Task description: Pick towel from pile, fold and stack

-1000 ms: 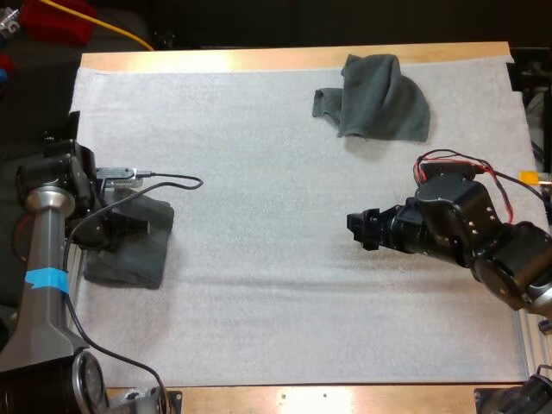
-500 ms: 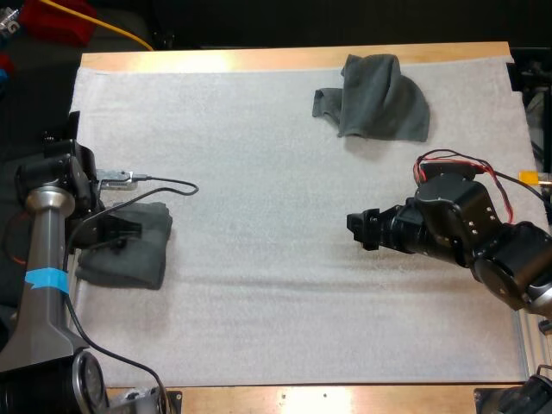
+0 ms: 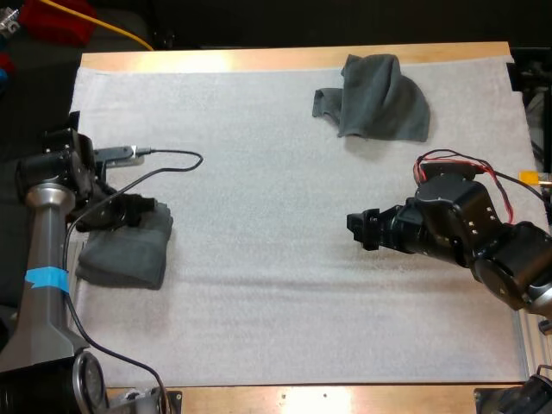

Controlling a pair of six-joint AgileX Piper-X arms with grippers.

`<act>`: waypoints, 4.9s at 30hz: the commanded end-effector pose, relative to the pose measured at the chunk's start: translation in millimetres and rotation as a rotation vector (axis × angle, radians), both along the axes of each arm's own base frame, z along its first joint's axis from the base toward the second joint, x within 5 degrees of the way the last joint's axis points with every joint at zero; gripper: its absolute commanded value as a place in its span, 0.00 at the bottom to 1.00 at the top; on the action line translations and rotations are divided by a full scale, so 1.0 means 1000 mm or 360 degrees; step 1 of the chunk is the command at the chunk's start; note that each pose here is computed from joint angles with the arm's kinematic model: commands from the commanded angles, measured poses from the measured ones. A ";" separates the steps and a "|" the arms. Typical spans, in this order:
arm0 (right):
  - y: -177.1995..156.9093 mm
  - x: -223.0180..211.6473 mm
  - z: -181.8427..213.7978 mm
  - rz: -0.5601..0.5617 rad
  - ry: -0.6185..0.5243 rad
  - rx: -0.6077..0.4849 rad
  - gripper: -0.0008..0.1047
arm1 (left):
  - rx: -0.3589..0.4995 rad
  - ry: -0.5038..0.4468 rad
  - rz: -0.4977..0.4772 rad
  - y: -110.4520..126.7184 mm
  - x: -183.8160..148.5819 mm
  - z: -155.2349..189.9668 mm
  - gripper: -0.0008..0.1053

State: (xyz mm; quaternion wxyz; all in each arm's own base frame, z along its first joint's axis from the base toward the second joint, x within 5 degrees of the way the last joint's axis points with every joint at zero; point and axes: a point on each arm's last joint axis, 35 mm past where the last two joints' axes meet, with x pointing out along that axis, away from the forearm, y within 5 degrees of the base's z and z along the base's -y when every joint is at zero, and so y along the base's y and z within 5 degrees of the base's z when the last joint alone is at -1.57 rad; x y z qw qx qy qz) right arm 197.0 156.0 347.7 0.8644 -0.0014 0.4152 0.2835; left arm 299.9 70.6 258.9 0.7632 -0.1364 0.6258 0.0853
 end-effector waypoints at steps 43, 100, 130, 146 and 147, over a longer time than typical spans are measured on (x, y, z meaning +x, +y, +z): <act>0.000 0.000 0.003 0.0007 -0.0006 0.0012 0.71 | 0.0124 0.0470 0.0016 -0.006 -0.028 -0.030 0.66; -0.019 0.009 0.009 -0.0045 -0.0151 -0.0107 0.71 | -0.0225 -0.0689 -0.0345 -0.067 -0.091 0.112 0.66; -0.154 -0.071 0.068 -0.0723 -0.0592 -0.0526 0.71 | 0.0119 -0.1111 -0.0449 -0.077 -0.172 0.160 0.66; -0.158 -0.161 0.088 -0.0807 -0.0993 -0.0481 0.71 | 0.0199 -0.1543 -0.0451 -0.075 -0.270 0.181 0.66; -0.158 -0.167 0.089 -0.0812 -0.1019 -0.0474 0.71 | 0.0206 -0.1575 -0.0452 -0.075 -0.278 0.182 0.66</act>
